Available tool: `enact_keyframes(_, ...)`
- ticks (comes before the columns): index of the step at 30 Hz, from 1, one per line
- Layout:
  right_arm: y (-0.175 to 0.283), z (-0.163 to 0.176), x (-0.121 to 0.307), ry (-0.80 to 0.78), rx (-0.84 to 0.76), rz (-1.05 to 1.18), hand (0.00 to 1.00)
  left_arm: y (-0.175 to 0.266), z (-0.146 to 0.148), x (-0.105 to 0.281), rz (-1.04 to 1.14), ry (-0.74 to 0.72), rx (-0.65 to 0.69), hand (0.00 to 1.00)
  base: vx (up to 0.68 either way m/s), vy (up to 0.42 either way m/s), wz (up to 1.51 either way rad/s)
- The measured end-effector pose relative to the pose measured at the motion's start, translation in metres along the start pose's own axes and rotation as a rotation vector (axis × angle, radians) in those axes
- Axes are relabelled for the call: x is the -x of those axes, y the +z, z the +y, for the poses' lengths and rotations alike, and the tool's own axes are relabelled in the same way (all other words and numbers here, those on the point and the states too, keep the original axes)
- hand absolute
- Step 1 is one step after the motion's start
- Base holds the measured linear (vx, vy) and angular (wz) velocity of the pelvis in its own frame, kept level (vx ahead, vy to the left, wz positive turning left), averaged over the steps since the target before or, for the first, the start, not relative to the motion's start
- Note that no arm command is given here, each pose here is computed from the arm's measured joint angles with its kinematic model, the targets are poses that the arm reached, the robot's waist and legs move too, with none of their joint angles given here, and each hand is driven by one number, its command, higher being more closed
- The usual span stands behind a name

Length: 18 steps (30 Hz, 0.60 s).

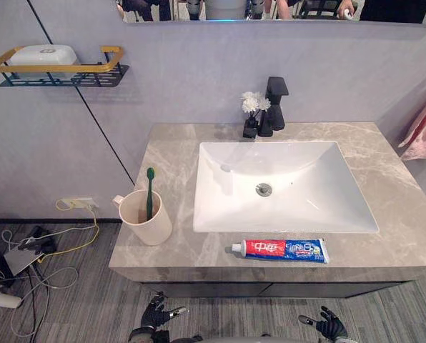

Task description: Organize washtable

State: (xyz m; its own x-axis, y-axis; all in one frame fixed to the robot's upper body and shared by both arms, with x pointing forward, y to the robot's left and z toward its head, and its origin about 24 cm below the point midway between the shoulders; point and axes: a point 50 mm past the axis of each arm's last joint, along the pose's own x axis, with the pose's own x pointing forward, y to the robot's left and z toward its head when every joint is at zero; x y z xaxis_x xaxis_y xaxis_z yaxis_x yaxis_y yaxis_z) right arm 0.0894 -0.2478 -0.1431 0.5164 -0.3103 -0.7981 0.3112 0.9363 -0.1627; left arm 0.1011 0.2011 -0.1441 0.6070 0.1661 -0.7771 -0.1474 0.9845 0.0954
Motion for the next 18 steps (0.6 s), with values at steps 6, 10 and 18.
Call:
enact_keyframes(6, 0.007, -0.009, -0.002, -0.03, -0.025, -0.019, 0.0, 0.0, 0.03, 0.002, -0.003, 0.11, 0.065, 0.0, -0.04, -0.03, 0.11)
enact_keyframes(10, 0.012, -0.019, -0.003, -0.051, -0.018, -0.032, 0.0, 0.006, 0.075, 0.007, -0.033, 0.259, 0.125, 0.0, -0.09, -0.032, 0.1)
enact_keyframes(18, 0.012, -0.034, -0.001, -0.077, -0.026, -0.039, 0.0, 0.085, 0.141, 0.04, -0.432, 0.519, 0.207, 0.0, -0.05, -0.02, 0.18)
